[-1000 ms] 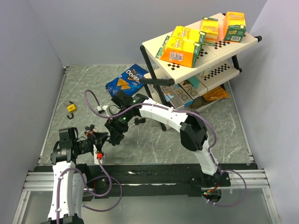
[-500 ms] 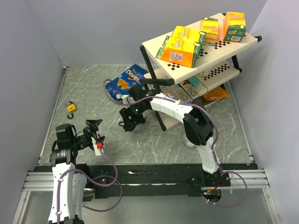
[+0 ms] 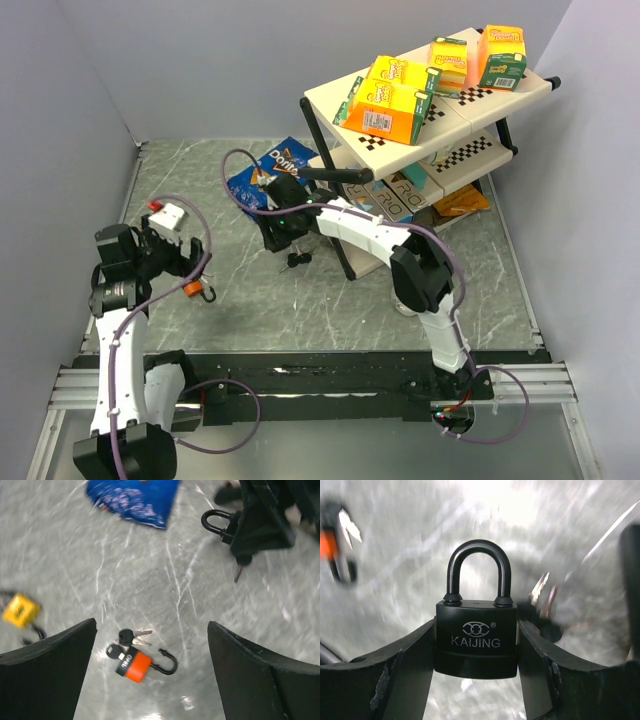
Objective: Lock with the key
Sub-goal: Place the lock at the center of the board, then pick up the lock from the center of the board.
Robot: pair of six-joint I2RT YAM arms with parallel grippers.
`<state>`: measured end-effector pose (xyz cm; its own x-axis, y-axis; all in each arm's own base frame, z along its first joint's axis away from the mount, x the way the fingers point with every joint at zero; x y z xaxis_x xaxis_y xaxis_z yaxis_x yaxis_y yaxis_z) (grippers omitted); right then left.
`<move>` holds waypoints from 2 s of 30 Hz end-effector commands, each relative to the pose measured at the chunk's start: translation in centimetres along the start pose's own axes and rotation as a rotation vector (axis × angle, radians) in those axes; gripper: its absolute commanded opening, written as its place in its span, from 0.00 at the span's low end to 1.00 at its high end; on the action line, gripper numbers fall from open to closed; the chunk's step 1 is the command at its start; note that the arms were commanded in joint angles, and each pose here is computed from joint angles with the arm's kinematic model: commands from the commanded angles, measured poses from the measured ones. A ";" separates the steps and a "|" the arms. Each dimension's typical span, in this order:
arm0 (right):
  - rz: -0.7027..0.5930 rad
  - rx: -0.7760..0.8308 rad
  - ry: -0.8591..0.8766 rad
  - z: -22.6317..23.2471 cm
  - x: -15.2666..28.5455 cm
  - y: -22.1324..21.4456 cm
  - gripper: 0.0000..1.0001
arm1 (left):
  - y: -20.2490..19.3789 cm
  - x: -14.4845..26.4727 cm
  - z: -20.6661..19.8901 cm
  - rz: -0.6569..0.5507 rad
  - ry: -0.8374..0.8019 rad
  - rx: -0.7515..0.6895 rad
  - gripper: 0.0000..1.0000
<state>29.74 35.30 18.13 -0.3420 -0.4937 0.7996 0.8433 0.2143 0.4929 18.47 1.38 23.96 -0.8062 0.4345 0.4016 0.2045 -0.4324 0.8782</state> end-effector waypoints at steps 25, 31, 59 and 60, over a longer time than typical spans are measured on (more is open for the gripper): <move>-0.109 -0.177 -0.190 3.6 -6.1 -1.8 0.29 | 0.9 0.9 7.8 0.106 0.270 0.499 0.96; -0.093 -0.161 -0.158 3.9 -6.0 -2.1 0.84 | -0.4 0.2 9.9 0.249 0.248 0.499 0.96; -0.451 0.438 0.329 8.8 12.5 0.1 1.00 | -5.7 1.3 9.9 0.277 -0.546 -0.408 0.96; -0.470 0.485 0.379 8.5 13.4 -0.6 1.00 | -6.0 1.2 9.7 0.313 -0.586 -0.470 0.96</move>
<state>22.47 37.38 30.21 -0.4866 -0.7628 0.4258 0.4799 0.1738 0.8599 22.41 13.08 21.82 -0.4249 0.5253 0.7372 0.3842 -0.6328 0.6723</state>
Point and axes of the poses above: each gripper's point midway between its finger pads, its own x axis back along the fingers, its own z axis along the line the jaws close on, y = z × x, the point moved 10 cm from there along x, back along the fingers, and after that the axes turned 12 degrees about -x, right-handed, at the moved point
